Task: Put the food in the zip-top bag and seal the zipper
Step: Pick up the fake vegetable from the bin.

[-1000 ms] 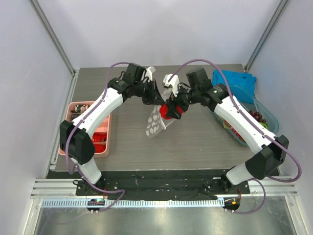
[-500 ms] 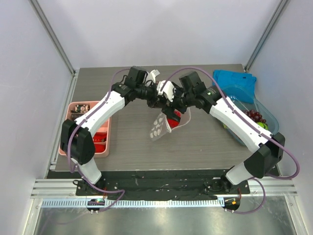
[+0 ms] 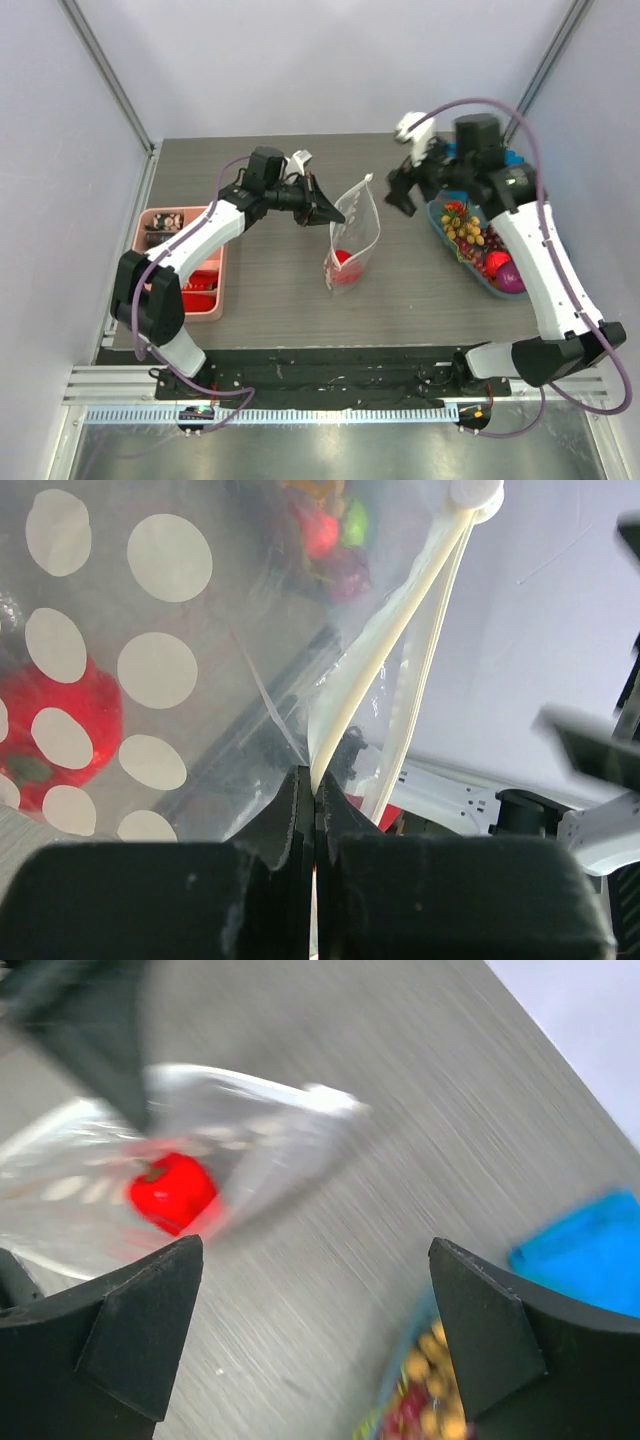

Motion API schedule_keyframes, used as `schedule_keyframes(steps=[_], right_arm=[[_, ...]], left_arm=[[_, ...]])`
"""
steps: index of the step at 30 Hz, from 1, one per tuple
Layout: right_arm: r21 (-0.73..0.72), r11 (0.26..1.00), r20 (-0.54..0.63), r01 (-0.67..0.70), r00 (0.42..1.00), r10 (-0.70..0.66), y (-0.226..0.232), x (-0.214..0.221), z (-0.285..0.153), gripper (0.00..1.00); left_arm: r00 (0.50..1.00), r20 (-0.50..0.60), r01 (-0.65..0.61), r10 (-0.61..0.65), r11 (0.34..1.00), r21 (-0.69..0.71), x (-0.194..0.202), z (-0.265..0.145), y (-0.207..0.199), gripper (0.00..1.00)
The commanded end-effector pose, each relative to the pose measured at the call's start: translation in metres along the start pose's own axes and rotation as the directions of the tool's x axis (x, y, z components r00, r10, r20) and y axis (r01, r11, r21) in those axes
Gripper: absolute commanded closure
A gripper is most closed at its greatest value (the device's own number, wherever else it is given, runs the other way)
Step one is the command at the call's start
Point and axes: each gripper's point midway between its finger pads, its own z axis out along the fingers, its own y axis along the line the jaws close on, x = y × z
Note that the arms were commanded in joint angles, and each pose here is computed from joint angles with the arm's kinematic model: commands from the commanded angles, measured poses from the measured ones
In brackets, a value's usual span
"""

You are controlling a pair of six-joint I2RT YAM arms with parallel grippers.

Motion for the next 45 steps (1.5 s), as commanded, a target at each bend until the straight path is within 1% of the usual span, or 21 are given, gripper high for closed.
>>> schedule_keyframes(steps=[1, 2, 3, 5, 6, 10, 12, 14, 15, 16, 18, 19, 21, 25, 28, 29, 30, 31, 34, 38, 45], right_arm=[[0.044, 0.963, -0.055, -0.267, 0.962, 0.269, -0.044, 0.037, -0.05, 0.0], [0.051, 0.951, -0.036, -0.304, 0.951, 0.306, -0.053, 0.041, -0.063, 0.0], [0.101, 0.915, -0.055, -0.392, 0.916, 0.398, -0.066, 0.064, -0.084, 0.0], [0.135, 0.885, -0.081, -0.445, 0.885, 0.458, -0.075, 0.091, -0.1, 0.0], [0.192, 0.846, -0.097, -0.498, 0.848, 0.521, -0.081, 0.114, -0.115, 0.01], [0.291, 0.764, -0.153, -0.577, 0.76, 0.632, -0.093, 0.183, -0.132, 0.01], [0.347, 0.739, -0.218, -0.577, 0.717, 0.662, -0.099, 0.213, -0.139, 0.02], [0.381, 0.735, -0.287, -0.562, 0.684, 0.671, -0.101, 0.235, -0.144, 0.02], [0.418, 0.728, -0.345, -0.544, 0.646, 0.681, -0.097, 0.248, -0.153, 0.02], [0.434, 0.718, -0.376, -0.544, 0.615, 0.693, -0.093, 0.26, -0.157, 0.02], [0.473, 0.72, -0.443, -0.507, 0.57, 0.692, -0.087, 0.28, -0.169, 0.02], [0.479, 0.711, -0.464, -0.514, 0.54, 0.702, -0.079, 0.291, -0.169, 0.03], [0.532, 0.708, -0.482, -0.465, 0.521, 0.704, -0.079, 0.303, -0.176, 0.02], [0.565, 0.67, -0.503, -0.482, 0.442, 0.743, -0.068, 0.329, -0.171, 0.01], [0.587, 0.636, -0.484, -0.501, 0.412, 0.772, -0.066, 0.34, -0.164, 0.0], [0.597, 0.634, -0.473, -0.492, 0.423, 0.773, -0.071, 0.343, -0.162, 0.0], [0.609, 0.627, -0.469, -0.486, 0.418, 0.778, -0.073, 0.346, -0.161, 0.0], [0.618, 0.614, -0.468, -0.491, 0.398, 0.789, -0.071, 0.353, -0.159, 0.0], [0.656, 0.6, -0.465, -0.459, 0.38, 0.8, -0.077, 0.367, -0.159, 0.0], [0.681, 0.58, -0.44, -0.447, 0.383, 0.812, -0.086, 0.375, -0.153, 0.0], [0.664, 0.585, -0.451, -0.465, 0.376, 0.81, -0.083, 0.381, -0.132, 0.0]], left_arm=[[0.996, 0.037, -0.082, 0.08, 0.995, 0.062, 0.002, -0.013, -0.025, 1.0], [0.996, 0.034, -0.084, 0.083, 0.995, 0.057, 0.003, -0.014, -0.024, 1.0], [0.994, 0.044, -0.104, 0.101, 0.993, 0.055, 0.002, -0.015, -0.025, 1.0], [0.991, 0.051, -0.123, 0.12, 0.991, 0.052, 0.001, -0.017, -0.027, 1.0], [0.989, 0.056, -0.138, 0.135, 0.989, 0.047, 0.0, -0.017, -0.026, 1.0], [0.985, 0.063, -0.161, 0.159, 0.986, 0.043, -0.002, -0.017, -0.028, 1.0], [0.984, 0.062, -0.168, 0.165, 0.985, 0.043, -0.003, -0.017, -0.03, 1.0], [0.983, 0.064, -0.175, 0.172, 0.984, 0.038, -0.004, -0.017, -0.03, 1.0], [0.982, 0.066, -0.179, 0.177, 0.983, 0.035, -0.005, -0.018, -0.03, 1.0], [0.979, 0.073, -0.194, 0.192, 0.98, 0.033, -0.006, -0.018, -0.032, 1.0], [0.977, 0.075, -0.204, 0.201, 0.978, 0.034, -0.007, -0.019, -0.033, 1.0], [0.976, 0.076, -0.209, 0.206, 0.977, 0.037, -0.007, -0.019, -0.034, 1.0], [0.977, 0.072, -0.206, 0.202, 0.978, 0.037, -0.007, -0.018, -0.033, 1.0], [0.978, 0.068, -0.2, 0.197, 0.979, 0.04, -0.005, -0.018, -0.031, 1.0], [0.977, 0.068, -0.204, 0.201, 0.978, 0.041, -0.004, -0.019, -0.032, 1.0], [0.976, 0.07, -0.208, 0.205, 0.977, 0.041, -0.005, -0.019, -0.032, 1.0], [0.976, 0.07, -0.21, 0.207, 0.977, 0.041, -0.005, -0.019, -0.032, 1.0], [0.976, 0.071, -0.211, 0.208, 0.977, 0.04, -0.005, -0.019, -0.031, 1.0], [0.975, 0.072, -0.213, 0.21, 0.976, 0.039, -0.006, -0.019, -0.032, 1.0], [0.976, 0.071, -0.209, 0.206, 0.977, 0.035, -0.006, -0.017, -0.03, 1.0], [0.975, 0.068, -0.212, 0.211, 0.977, 0.02, -0.006, -0.017, -0.025, 1.0]])
